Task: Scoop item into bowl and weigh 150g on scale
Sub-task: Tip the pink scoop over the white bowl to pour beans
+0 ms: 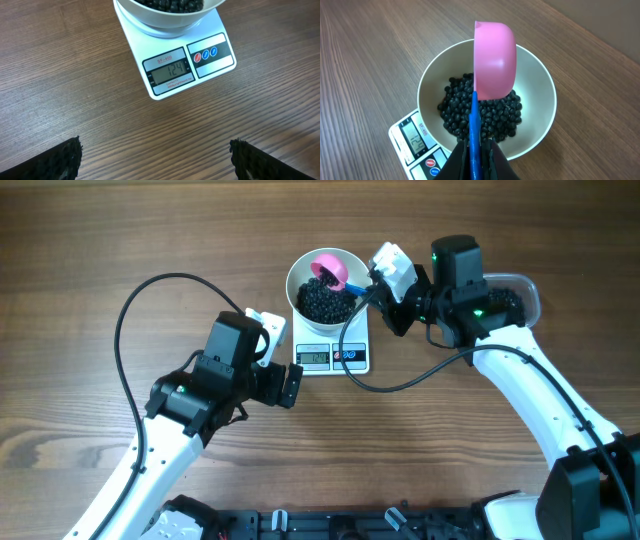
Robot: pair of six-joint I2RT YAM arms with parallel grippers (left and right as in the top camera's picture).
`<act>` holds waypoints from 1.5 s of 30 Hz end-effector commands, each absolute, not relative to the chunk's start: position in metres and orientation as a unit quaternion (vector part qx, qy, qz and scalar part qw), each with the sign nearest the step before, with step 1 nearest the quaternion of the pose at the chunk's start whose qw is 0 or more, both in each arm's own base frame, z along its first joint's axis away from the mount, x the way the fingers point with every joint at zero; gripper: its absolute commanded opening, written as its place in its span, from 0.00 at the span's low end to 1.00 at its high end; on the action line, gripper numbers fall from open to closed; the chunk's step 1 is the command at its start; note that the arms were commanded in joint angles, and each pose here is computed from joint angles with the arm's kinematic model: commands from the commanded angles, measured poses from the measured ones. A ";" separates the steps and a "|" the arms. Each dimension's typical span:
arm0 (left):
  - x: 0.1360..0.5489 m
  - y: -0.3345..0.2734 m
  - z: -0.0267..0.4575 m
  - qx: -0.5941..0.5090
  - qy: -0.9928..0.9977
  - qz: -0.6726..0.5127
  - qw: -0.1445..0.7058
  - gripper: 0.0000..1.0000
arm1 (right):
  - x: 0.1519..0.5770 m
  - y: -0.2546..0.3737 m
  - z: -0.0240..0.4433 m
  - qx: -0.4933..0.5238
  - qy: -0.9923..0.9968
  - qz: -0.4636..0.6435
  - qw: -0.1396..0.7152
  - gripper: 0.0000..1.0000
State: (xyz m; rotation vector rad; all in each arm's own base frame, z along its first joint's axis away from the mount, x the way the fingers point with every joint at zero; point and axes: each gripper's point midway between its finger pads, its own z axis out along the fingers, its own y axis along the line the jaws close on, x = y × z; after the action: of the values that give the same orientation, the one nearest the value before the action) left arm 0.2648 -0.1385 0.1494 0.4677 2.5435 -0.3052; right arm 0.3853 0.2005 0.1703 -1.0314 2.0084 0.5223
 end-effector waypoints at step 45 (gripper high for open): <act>0.265 -0.136 0.146 0.176 0.942 -0.107 0.264 1.00 | 0.385 0.207 0.162 -0.414 0.799 0.191 0.392 0.04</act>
State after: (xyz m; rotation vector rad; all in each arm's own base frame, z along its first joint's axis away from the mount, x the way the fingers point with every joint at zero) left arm 0.2648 -0.1385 0.1494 0.4682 2.5434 -0.3050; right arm 0.3777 0.2064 0.1626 -1.1417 1.9855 0.4626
